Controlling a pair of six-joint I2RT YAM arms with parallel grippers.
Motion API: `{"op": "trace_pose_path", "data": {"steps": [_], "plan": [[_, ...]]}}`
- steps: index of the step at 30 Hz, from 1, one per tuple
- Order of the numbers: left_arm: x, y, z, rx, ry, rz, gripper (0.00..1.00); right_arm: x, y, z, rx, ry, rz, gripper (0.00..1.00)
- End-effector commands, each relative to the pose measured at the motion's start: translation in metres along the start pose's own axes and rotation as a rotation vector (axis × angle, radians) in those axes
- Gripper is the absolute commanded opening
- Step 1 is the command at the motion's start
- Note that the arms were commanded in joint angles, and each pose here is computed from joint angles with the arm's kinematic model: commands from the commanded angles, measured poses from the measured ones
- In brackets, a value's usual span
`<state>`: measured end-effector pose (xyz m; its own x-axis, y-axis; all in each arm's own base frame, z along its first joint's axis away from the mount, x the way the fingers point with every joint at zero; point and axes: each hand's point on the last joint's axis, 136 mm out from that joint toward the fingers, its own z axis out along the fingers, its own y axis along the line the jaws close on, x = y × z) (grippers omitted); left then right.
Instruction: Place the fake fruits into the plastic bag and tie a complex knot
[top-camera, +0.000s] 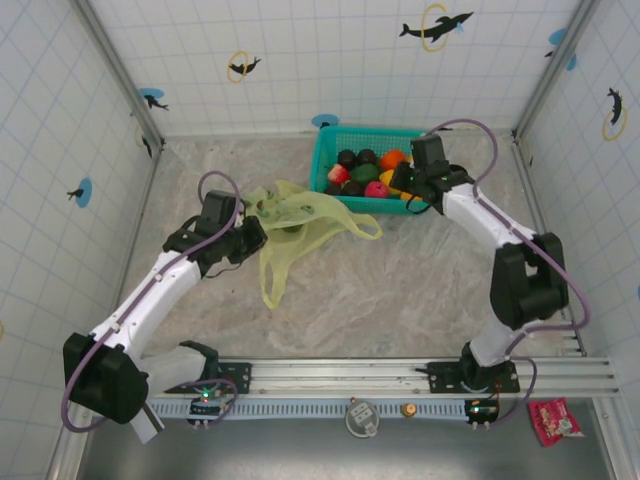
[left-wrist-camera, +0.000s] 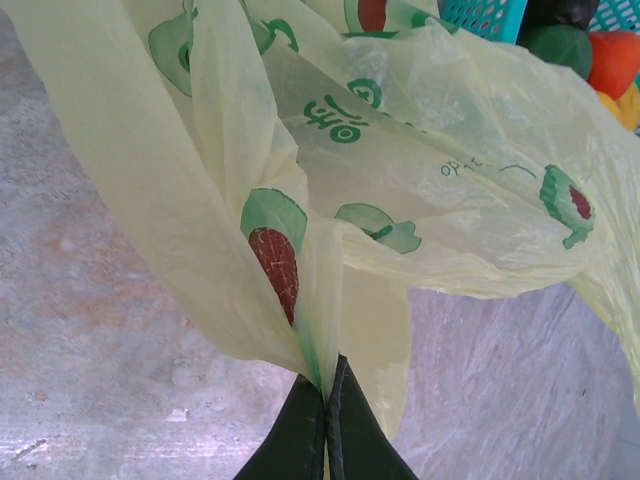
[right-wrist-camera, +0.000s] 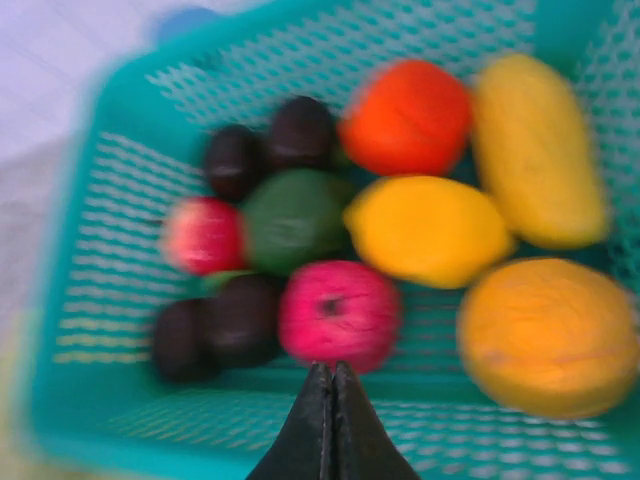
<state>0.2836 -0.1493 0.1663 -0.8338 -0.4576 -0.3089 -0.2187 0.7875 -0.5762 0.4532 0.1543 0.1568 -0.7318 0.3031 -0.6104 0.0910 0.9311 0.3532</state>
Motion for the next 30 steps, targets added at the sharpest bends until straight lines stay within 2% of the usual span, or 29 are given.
{"op": "trace_pose_path", "data": {"steps": [1,4,11,23,24,30], "plan": [[-0.011,-0.005,-0.010,0.011,-0.032,-0.028,0.00,0.010,-0.049,0.012,0.286,0.059,0.033,0.00],[-0.014,-0.005,-0.012,0.018,-0.042,-0.038,0.00,0.012,-0.063,0.022,0.369,0.077,0.031,0.00],[-0.026,-0.002,-0.020,0.025,-0.082,-0.066,0.00,0.037,-0.093,0.020,0.448,0.117,0.070,0.00],[-0.043,-0.001,-0.027,0.019,-0.132,-0.084,0.00,0.087,-0.138,-0.047,0.508,0.123,0.097,0.00],[-0.050,-0.011,-0.034,0.043,-0.151,-0.078,0.00,0.091,-0.141,-0.054,0.507,0.124,0.102,0.00],[-0.056,-0.013,-0.040,0.038,-0.175,-0.071,0.00,0.124,-0.171,-0.089,0.553,0.149,0.119,0.00]]}}
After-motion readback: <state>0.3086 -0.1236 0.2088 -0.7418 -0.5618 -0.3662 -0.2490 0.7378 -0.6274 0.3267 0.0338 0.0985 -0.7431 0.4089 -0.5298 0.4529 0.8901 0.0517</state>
